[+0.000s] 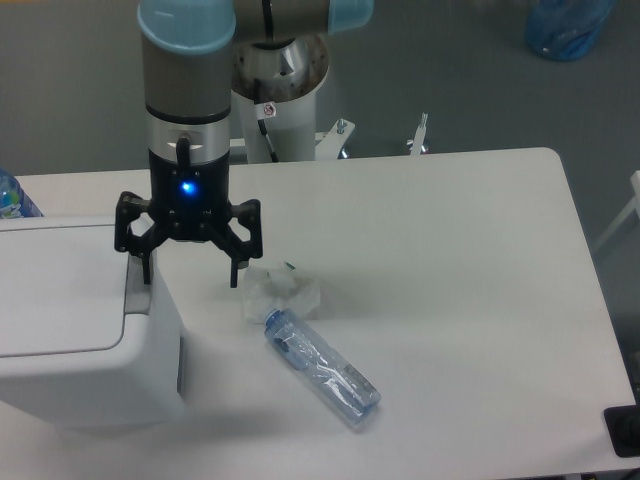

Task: Open the trash can
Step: 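Press the gripper fingers down on the trash can lid edge, then lift the gripper up and away from the opened trash can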

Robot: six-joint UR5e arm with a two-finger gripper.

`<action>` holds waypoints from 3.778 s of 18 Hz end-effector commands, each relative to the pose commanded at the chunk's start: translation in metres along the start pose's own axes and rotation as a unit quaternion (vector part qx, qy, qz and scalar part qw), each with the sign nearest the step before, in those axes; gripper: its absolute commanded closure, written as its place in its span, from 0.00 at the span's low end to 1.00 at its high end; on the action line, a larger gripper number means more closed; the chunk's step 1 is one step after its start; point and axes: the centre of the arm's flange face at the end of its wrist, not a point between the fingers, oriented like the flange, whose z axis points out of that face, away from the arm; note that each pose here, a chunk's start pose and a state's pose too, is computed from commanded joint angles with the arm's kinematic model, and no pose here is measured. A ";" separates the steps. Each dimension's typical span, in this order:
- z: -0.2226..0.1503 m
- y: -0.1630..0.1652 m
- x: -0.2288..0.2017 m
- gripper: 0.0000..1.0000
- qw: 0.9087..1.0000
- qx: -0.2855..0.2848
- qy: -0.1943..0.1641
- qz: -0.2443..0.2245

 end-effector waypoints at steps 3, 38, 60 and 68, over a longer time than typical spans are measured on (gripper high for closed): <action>0.002 0.000 0.001 0.00 1.000 -0.002 0.001 0.000; 0.010 0.000 0.002 0.00 1.000 -0.007 0.001 0.002; 0.014 0.000 0.002 0.00 1.000 -0.010 0.000 0.002; -0.036 -0.031 -0.001 0.00 0.999 0.044 -0.009 0.014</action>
